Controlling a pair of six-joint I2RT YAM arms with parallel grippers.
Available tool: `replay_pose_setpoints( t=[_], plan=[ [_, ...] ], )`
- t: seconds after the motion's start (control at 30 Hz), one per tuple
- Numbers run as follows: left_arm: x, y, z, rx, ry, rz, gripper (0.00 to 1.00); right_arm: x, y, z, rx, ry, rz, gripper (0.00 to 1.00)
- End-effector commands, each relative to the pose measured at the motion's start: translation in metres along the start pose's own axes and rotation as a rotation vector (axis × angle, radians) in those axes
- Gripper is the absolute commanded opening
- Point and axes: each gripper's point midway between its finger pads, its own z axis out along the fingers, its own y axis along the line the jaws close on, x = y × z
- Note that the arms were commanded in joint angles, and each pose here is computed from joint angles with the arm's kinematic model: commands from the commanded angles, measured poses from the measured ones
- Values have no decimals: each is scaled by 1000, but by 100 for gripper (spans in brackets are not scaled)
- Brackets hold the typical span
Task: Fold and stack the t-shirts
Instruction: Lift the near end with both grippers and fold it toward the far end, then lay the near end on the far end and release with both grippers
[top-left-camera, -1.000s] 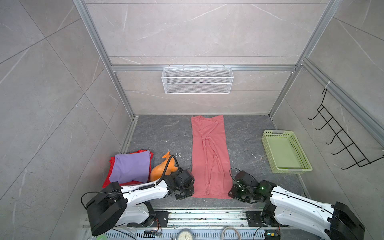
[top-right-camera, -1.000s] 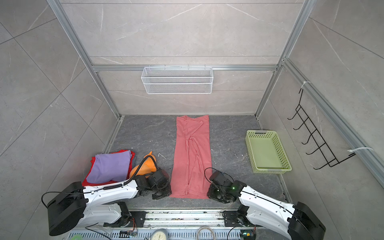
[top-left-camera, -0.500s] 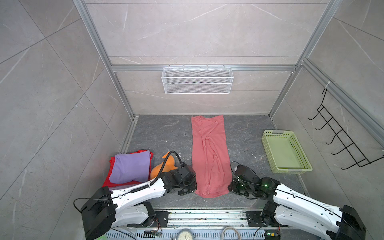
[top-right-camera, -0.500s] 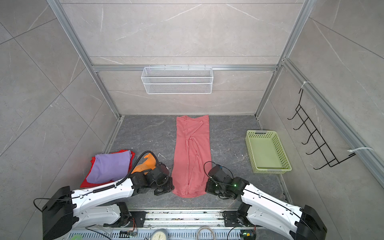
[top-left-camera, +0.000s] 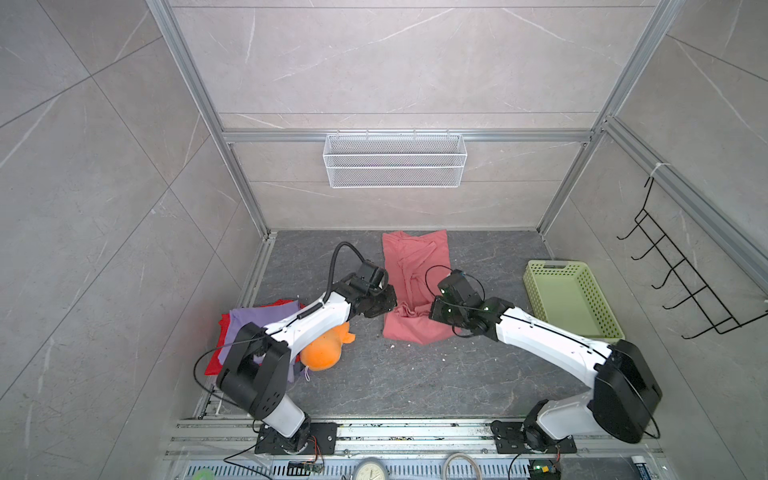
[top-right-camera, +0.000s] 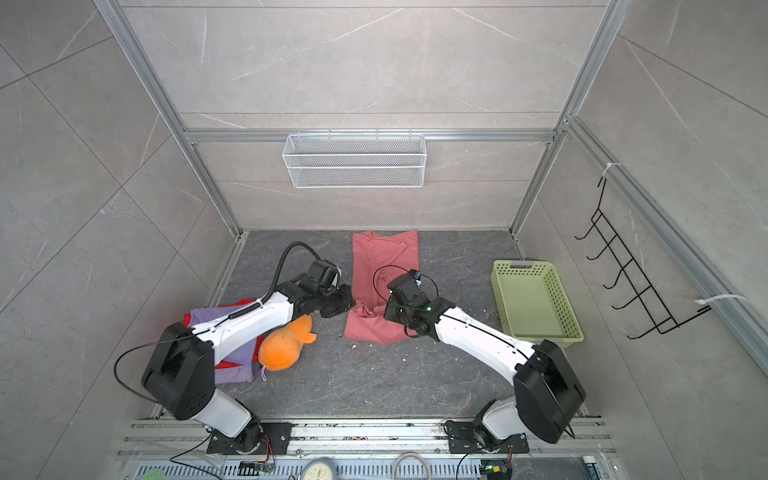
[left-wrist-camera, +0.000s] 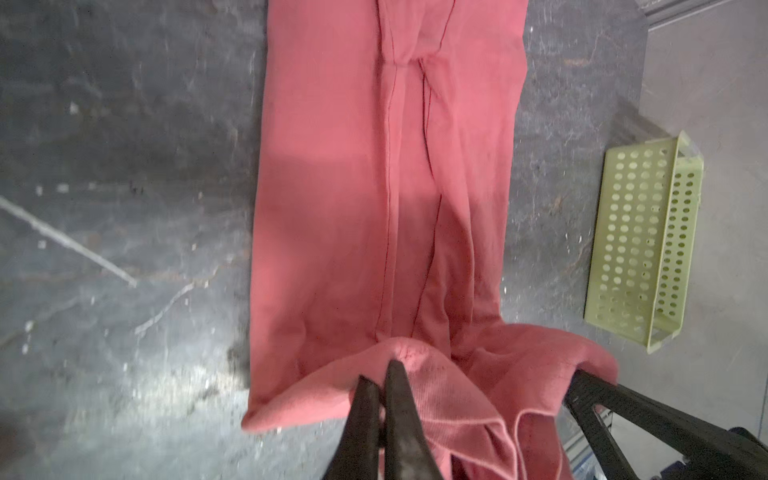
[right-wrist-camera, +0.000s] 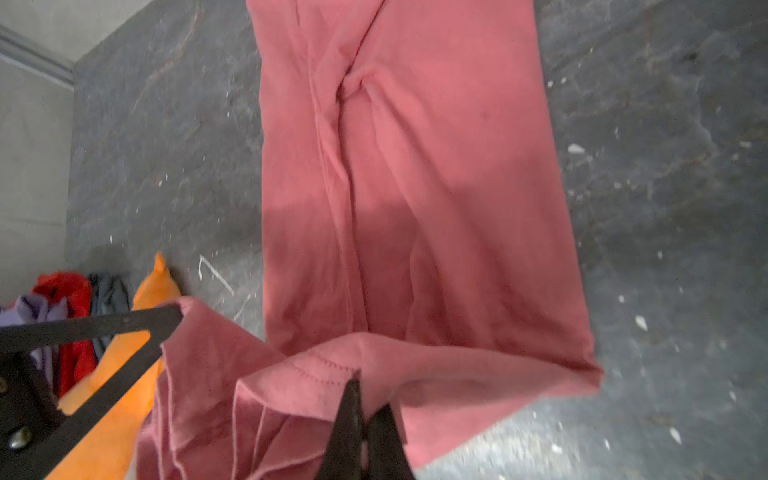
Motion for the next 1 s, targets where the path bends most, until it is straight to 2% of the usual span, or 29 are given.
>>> replay_pose_setpoints(
  t=[0.0, 0.13, 0.23, 0.4, 0.53, 0.8, 0.97],
  plan=[
    [-36, -9, 14, 46, -30, 54, 0, -34, 6, 25, -24, -37, -15, 2],
    [-63, 1, 44, 46, -17, 28, 0, -55, -1, 67, 2, -5, -13, 1],
    [-76, 6, 61, 61, -7, 5, 0, -66, -8, 85, 24, 2, 12, 0],
    [-91, 28, 75, 4, -18, -39, 0, -79, -36, 92, 91, -19, 82, 0],
    [-97, 33, 79, 14, -12, -53, 0, -84, -54, 95, 98, -30, 133, 0],
    [-105, 29, 80, 20, -15, -45, 0, -94, -64, 109, 77, -21, 183, 0],
    [-109, 34, 87, 19, -6, -73, 0, -102, -61, 122, 23, -1, 208, 5]
  ],
)
